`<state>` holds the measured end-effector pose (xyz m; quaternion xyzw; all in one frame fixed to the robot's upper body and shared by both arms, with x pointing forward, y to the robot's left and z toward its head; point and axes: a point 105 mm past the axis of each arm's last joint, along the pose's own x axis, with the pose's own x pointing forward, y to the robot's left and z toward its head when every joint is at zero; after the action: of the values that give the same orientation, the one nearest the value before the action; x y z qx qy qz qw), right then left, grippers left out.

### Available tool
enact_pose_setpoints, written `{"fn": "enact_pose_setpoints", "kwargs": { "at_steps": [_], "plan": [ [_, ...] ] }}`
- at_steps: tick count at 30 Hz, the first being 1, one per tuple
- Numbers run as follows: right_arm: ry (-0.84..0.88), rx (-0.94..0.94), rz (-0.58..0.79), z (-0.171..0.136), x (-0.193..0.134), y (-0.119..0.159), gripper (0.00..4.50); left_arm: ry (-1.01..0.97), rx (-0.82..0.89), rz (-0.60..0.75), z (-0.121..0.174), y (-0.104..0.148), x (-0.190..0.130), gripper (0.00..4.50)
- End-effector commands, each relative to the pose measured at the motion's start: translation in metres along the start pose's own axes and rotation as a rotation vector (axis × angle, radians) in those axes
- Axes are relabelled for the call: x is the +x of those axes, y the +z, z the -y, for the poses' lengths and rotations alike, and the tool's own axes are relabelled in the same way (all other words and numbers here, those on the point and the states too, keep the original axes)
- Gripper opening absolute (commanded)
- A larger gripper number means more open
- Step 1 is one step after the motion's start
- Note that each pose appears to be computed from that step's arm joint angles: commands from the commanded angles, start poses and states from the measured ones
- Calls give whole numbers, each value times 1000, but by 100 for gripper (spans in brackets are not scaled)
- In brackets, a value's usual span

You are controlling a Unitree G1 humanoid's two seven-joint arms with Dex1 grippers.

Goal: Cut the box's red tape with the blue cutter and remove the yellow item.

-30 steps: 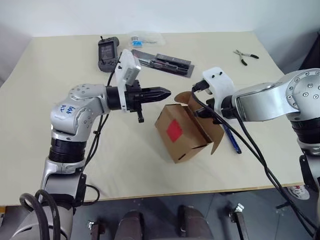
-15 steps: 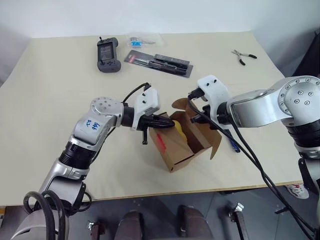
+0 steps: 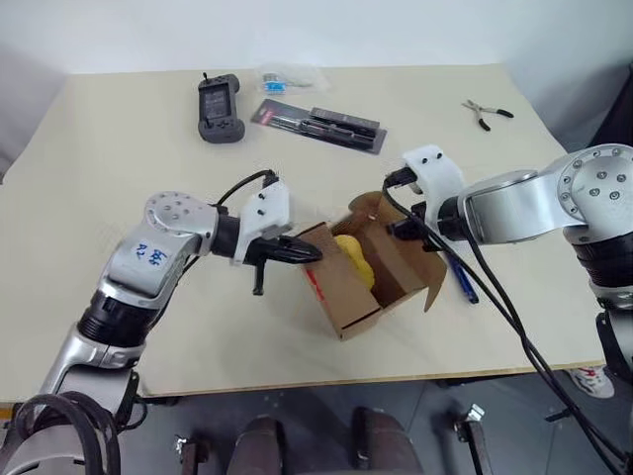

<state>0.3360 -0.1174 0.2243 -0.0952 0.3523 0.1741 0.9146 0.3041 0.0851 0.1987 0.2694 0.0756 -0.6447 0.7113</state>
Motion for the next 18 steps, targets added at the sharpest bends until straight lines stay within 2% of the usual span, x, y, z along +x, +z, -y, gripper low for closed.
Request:
{"fn": "enact_pose_setpoints", "kwargs": {
  "at_steps": [1, 10, 18],
  "plan": [
    [-95, 63, 108, 19, -17, 29, 2, -79, -84, -85, 21, -26, 7, 0],
    [-102, 168, 88, 27, -8, 21, 2, -52, -88, -153, 24, -41, 7, 0],
    [-57, 237, 9, 22, 22, -9, 2, 69, -77, -76, -5, -35, 23, 0]
  ]
}}
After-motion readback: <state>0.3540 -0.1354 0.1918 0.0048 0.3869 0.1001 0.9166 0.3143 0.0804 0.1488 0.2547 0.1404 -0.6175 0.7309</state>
